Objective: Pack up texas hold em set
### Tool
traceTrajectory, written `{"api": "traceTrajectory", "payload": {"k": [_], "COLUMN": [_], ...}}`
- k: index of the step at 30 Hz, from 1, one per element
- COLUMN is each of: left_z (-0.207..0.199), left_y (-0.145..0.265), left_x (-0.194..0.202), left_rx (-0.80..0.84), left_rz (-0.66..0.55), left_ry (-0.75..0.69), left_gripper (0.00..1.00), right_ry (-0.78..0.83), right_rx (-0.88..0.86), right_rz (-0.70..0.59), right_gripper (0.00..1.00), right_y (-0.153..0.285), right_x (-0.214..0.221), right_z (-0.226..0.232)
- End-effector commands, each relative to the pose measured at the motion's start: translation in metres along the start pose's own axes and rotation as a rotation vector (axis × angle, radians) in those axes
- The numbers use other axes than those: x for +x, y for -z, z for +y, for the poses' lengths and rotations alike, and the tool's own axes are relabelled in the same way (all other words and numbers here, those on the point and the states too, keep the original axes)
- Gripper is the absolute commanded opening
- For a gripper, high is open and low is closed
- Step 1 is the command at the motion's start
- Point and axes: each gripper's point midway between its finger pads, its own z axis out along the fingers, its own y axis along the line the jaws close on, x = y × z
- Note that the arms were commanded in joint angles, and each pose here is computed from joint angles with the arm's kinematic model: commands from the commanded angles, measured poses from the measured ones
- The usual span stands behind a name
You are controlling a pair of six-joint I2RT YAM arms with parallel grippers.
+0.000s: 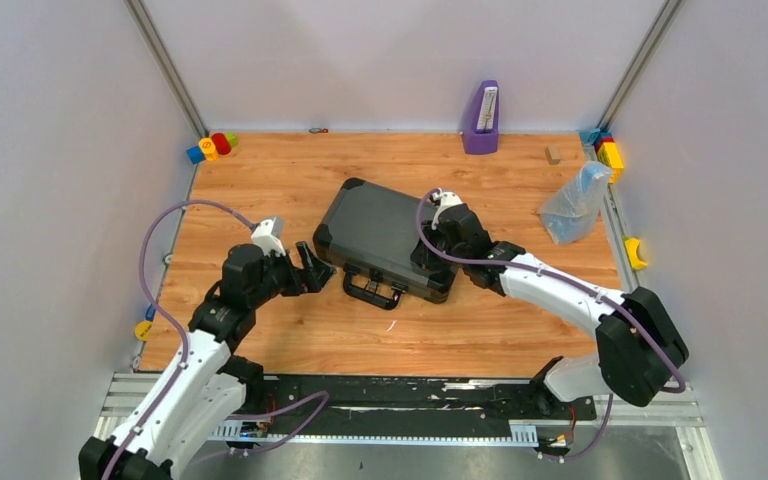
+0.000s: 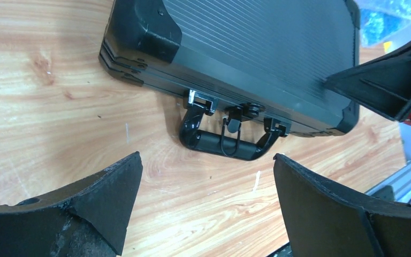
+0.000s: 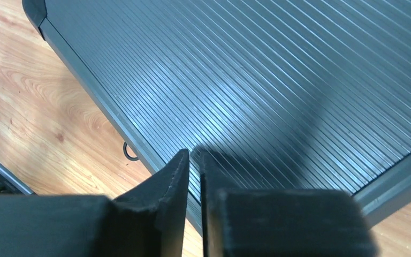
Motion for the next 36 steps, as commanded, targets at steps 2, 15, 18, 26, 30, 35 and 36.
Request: {"api": "traceTrajectory", "payload": {"k": [2,15,18,26,30,35,36], "left_z": [-0.001,-0.038,-0.035,-0.026,-0.026,-0.037,-0.038], "left_y": [0.006,-0.032,-0.038,-0.054,-0.065,-0.079,-0.082], "left_x": [0.005,0.072,0.076,0.083,0.094,0.096,0.097], "left_rx": [-0.003,0.21,0.2,0.154,0.162,0.212,0.22], "left_rz": [-0.03,0.131,0.106,0.119,0.163,0.174,0.174], "left_ry": [0.142,0.289,0.317,0.354,0.392,0.415,0.427], "left_gripper": [1.0,0.79,0.61,0.61,0.62,0.54,0.54], "right_ry": [-0.017,-0.021,-0.023,-0.027,-0.03,-0.035,-0.035], "right_rx": [0.055,0.041,0.043,0.037,0.035,0.039,0.041], "right_rz": [0.126,0.13,0.129,0.13,0.128,0.124,0.126], "right_gripper": [0.0,0.0,0.0,0.0,0.0,0.0,0.0], "right_y": [-0.011,-0.012,-0.011,-0.011,-0.011,-0.01,-0.01], "right_x": [0.043,0.043,0.044,0.044,0.043,0.043,0.044], "right_z": [-0.02,-0.017,-0.018,-0.016,-0.016,-0.016,-0.017]}}
